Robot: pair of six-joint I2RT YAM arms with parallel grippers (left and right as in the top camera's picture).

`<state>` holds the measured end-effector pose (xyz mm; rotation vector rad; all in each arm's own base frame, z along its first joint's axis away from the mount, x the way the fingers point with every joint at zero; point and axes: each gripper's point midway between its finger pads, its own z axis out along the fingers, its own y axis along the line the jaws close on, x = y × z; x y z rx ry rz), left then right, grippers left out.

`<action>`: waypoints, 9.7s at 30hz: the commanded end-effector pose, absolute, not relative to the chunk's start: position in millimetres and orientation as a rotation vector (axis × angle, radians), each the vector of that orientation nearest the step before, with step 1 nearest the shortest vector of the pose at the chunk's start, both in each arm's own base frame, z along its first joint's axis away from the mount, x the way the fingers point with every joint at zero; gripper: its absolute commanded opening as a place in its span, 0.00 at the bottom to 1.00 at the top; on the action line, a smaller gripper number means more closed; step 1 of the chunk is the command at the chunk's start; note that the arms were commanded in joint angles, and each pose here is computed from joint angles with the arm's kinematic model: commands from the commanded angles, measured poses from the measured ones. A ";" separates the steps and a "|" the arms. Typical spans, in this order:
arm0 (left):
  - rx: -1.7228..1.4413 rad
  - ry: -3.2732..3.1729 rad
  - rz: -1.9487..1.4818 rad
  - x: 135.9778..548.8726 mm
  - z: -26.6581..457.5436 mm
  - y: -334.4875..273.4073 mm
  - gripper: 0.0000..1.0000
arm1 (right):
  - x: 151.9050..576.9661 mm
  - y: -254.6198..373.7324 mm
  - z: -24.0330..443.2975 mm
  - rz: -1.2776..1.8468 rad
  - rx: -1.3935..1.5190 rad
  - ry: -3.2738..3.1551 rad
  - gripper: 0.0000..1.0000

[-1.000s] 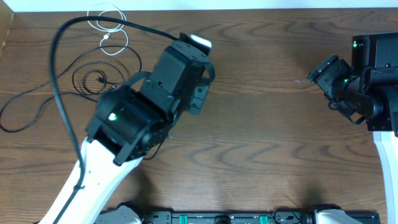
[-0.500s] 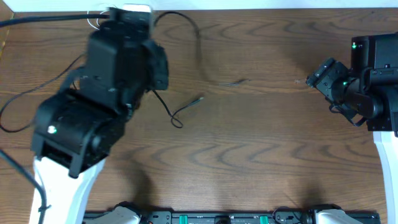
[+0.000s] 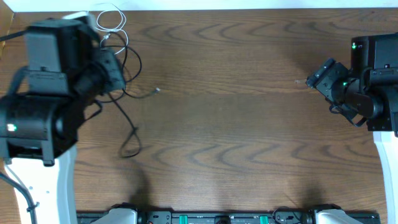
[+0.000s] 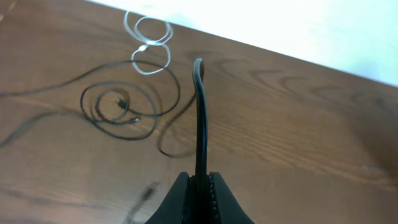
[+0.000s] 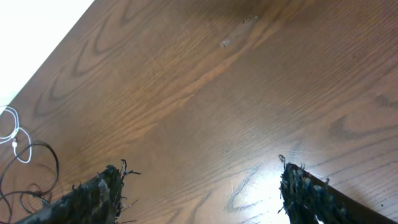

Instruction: Untangle cables

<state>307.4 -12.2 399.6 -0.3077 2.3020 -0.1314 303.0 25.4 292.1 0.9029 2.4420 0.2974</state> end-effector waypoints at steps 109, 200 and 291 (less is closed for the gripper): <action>-1.929 2.321 -0.299 262.2 167.5 272.1 0.82 | 319.6 49.9 271.4 0.401 0.734 2.594 0.86; -2.103 2.267 -0.057 158.5 122.9 289.6 0.97 | 311.7 97.3 273.1 0.461 0.401 2.664 0.86; -2.158 1.531 -1.064 211.2 79.7 247.2 0.07 | 314.7 99.1 275.1 0.468 0.392 2.649 0.86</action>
